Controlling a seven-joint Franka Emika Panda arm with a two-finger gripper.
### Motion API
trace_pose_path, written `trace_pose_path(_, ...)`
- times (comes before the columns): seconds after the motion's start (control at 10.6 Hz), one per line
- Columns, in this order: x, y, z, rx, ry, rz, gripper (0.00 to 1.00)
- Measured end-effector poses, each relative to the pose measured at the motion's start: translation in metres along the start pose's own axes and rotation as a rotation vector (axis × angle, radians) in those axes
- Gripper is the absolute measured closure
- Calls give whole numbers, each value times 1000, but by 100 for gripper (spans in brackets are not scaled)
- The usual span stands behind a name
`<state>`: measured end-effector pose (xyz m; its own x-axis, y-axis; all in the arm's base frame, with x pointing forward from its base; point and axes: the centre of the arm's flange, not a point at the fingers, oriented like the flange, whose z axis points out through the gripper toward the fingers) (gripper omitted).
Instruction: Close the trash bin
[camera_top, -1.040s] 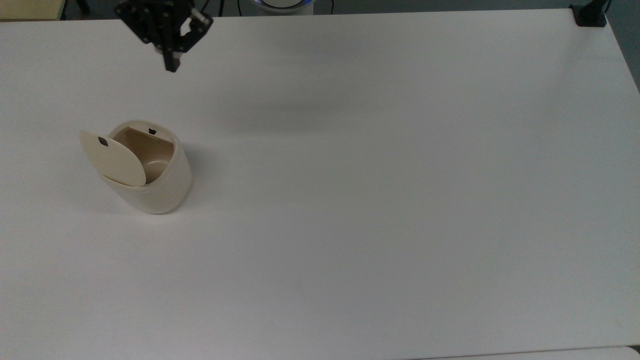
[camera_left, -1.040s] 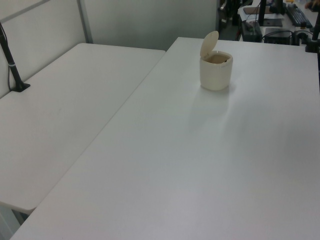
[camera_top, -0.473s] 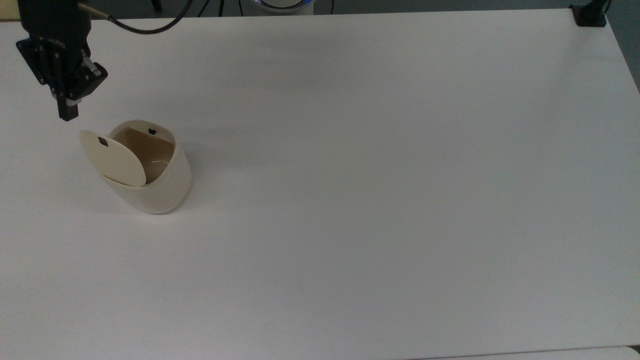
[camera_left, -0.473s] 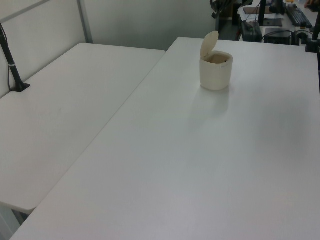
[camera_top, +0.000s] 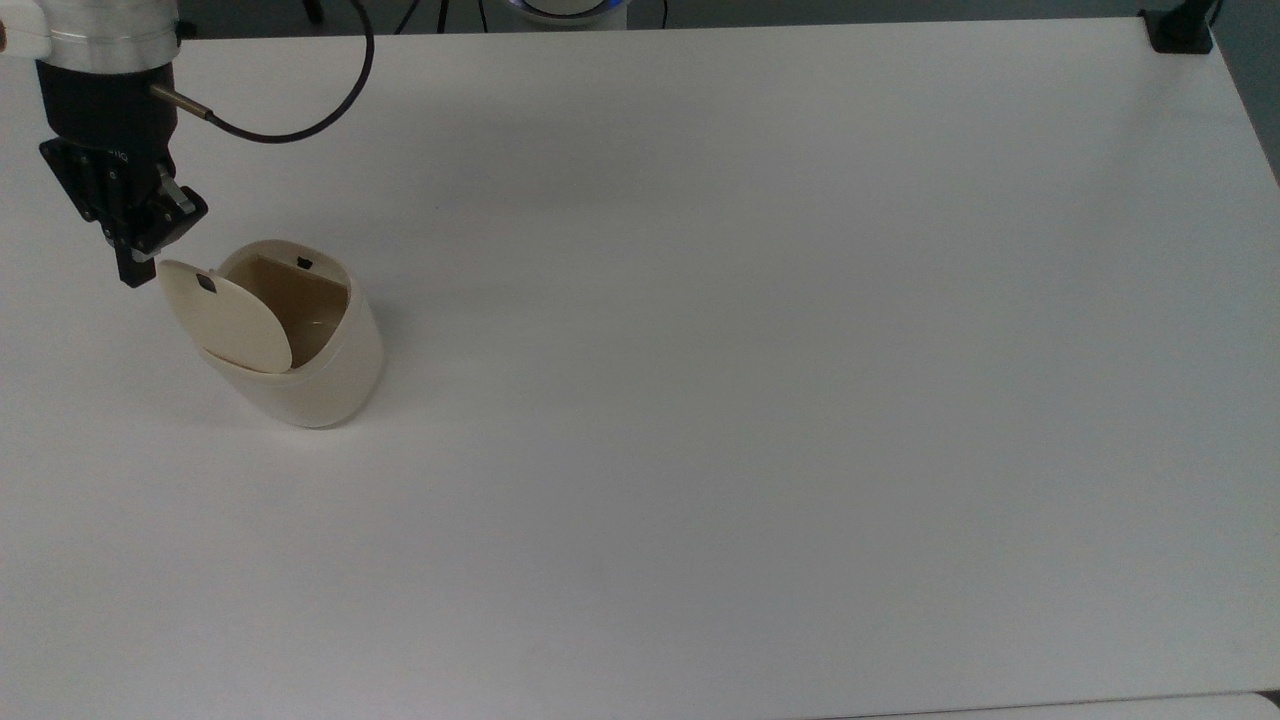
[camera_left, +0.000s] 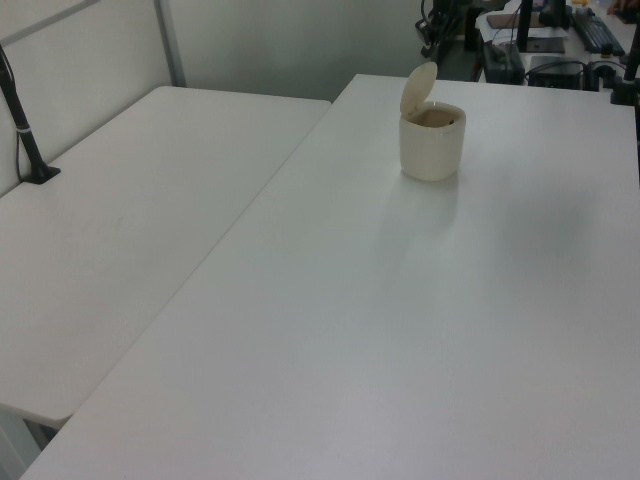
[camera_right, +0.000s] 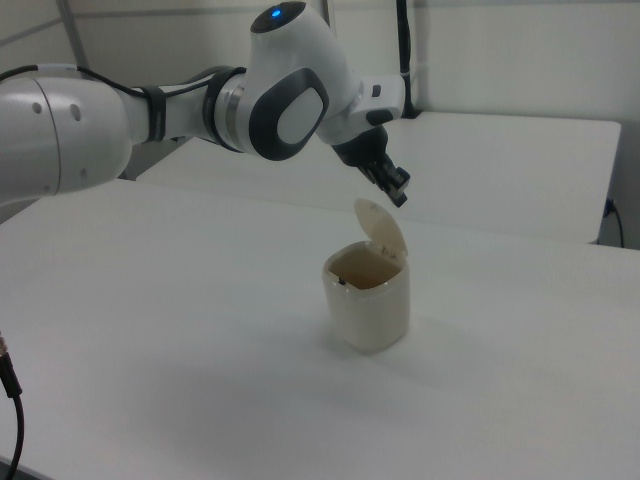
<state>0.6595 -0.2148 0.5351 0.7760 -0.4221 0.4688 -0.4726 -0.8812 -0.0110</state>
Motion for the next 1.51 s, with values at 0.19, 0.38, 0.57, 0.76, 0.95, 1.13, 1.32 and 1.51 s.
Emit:
trace_pose_path(0.19,-5,-2,6,-7,-38,-4,99)
trace_pose_path(0.38,-16,-4,13,-21,-127,-27,99)
trace_pose_path(0.57,-25,-7,18,-28,-196,-66,99)
trace_pose_path(0.76,-37,-13,24,-31,-267,-119,99)
trace_pose_path(0.95,-52,-27,37,-30,-315,-151,99)
trace_pose_path(1.13,-63,-37,51,-31,-345,-169,99)
trace_pose_path(1.32,-68,-38,64,-35,-367,-174,99)
trace_pose_path(1.51,-69,-38,67,-35,-370,-176,99)
